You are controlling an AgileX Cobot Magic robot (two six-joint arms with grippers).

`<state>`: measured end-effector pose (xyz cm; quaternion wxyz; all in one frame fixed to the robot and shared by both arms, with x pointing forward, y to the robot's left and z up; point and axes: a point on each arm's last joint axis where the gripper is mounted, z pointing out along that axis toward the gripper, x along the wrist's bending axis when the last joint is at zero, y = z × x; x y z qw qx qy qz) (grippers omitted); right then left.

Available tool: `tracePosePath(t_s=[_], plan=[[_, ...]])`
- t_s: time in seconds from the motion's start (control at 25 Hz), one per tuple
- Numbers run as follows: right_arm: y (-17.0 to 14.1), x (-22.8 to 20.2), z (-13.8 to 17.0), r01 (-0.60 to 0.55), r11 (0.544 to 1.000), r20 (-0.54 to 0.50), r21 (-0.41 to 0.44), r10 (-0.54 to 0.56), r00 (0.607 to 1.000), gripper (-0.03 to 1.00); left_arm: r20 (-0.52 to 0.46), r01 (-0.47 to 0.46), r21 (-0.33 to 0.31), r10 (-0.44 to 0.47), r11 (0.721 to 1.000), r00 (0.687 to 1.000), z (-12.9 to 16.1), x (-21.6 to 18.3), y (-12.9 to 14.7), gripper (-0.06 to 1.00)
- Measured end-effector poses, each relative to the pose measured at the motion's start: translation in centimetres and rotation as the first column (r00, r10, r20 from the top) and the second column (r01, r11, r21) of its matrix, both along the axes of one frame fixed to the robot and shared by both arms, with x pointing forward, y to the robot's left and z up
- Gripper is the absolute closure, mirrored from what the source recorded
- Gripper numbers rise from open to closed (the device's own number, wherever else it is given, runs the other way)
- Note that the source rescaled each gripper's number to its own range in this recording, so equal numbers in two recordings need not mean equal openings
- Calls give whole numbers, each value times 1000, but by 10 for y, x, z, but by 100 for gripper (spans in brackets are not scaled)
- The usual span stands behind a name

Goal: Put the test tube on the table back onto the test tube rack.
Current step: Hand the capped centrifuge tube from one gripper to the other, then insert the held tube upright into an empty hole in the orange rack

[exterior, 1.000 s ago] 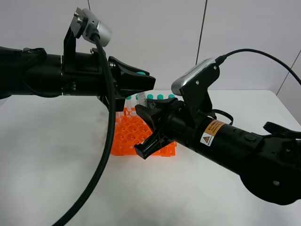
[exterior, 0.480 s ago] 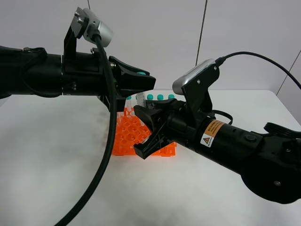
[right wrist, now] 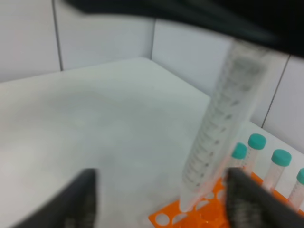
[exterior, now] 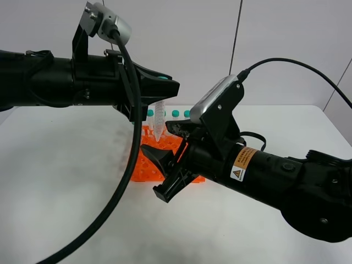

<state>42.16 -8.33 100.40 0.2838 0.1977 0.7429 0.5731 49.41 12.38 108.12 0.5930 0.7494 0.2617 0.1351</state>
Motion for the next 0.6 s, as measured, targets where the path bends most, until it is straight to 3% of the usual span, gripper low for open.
tracePosePath(t_s=[0.24, 0.6], plan=[[-1, 1, -2, 15, 1000, -12, -15, -15, 1000, 13, -1, -1, -2, 1, 1000, 1000, 0, 0, 0, 94], [-11, 7, -12, 114, 980, -20, -161, -119, 993, 13, -1, -1, -2, 1, 1000, 1000, 0, 0, 0, 94]])
